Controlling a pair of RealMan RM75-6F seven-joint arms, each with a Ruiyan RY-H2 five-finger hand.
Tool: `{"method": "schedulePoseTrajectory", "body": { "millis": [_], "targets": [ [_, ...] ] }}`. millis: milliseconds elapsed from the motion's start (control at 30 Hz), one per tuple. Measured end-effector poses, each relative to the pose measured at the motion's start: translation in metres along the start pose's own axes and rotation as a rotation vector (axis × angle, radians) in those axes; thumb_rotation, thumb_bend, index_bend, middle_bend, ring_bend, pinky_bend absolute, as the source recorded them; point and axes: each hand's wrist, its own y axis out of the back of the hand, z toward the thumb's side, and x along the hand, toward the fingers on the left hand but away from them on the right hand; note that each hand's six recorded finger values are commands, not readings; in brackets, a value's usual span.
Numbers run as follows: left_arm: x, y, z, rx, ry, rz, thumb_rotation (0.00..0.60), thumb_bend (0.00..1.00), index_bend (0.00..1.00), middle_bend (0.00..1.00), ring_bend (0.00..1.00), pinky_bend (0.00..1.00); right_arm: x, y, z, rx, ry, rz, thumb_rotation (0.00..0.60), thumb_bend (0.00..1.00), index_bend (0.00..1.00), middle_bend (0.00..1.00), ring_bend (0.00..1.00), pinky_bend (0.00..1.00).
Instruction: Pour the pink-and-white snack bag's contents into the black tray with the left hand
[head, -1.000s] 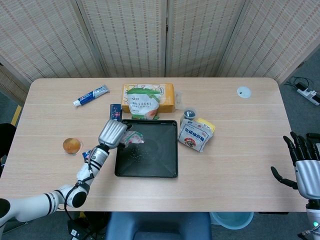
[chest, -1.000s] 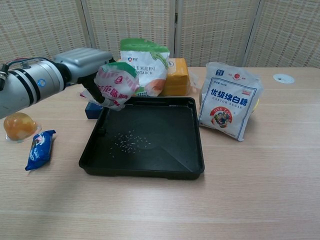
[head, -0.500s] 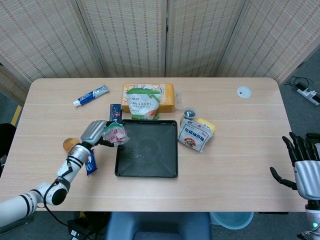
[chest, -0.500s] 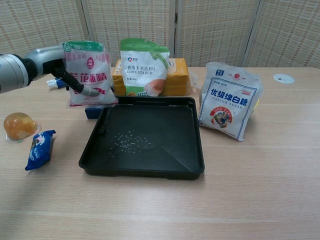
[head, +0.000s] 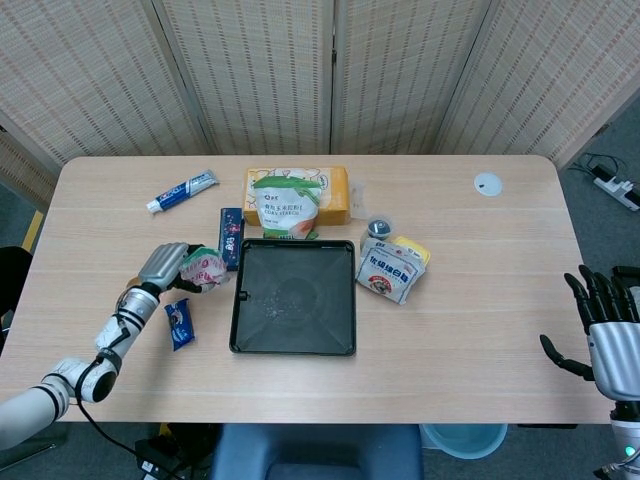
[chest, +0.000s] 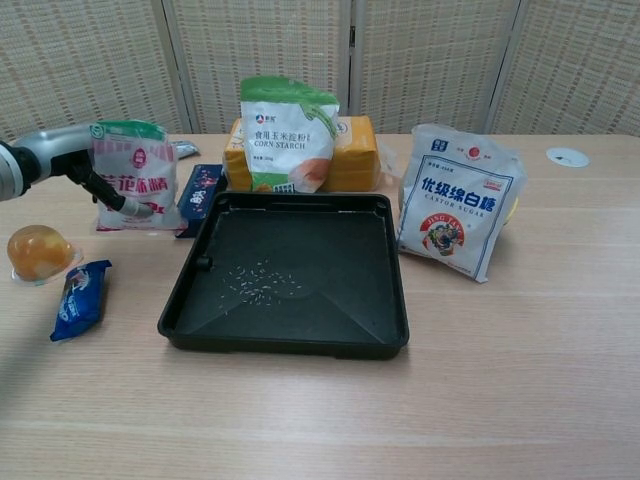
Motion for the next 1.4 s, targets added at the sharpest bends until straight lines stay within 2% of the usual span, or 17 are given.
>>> {"method": "schedulePoseTrajectory", "body": {
  "millis": [167, 500, 867, 1000, 1167, 1400],
  "targets": [
    [0.003, -0.010, 0.003, 0.000, -0.013, -0.011, 0.600, 0.38, 0.52, 0.62, 0.45, 0.57, 0.000, -0.001, 0.000, 0.000, 0.002, 0.001, 0.412, 0.34, 0.00, 0.05, 0.02, 0.00],
    [0.015, -0.011, 0.011, 0.046, -0.035, 0.004, 0.600, 0.38, 0.52, 0.56, 0.40, 0.52, 0.002, 0.000, -0.003, 0.001, -0.011, 0.003, 0.412, 0.34, 0.00, 0.05, 0.02, 0.00],
    [0.018, -0.012, 0.000, 0.050, -0.010, 0.003, 0.600, 0.38, 0.52, 0.54, 0.37, 0.49, 0.001, 0.000, -0.002, 0.004, -0.009, 0.004, 0.413, 0.34, 0.00, 0.05, 0.02, 0.00],
    [0.019, -0.016, -0.004, 0.071, -0.003, -0.009, 0.600, 0.38, 0.47, 0.48, 0.31, 0.44, 0.001, -0.001, -0.002, 0.005, -0.010, 0.006, 0.414, 0.34, 0.00, 0.05, 0.02, 0.00],
    [0.021, -0.018, -0.006, 0.096, -0.006, -0.004, 0.600, 0.38, 0.34, 0.34, 0.21, 0.38, 0.001, 0.000, -0.002, 0.008, -0.015, 0.005, 0.413, 0.34, 0.00, 0.05, 0.02, 0.00],
    [0.022, -0.017, -0.007, 0.127, -0.011, 0.002, 0.600, 0.38, 0.27, 0.28, 0.16, 0.36, 0.000, -0.001, -0.002, 0.007, -0.017, 0.010, 0.412, 0.34, 0.00, 0.05, 0.01, 0.00]
  ]
}}
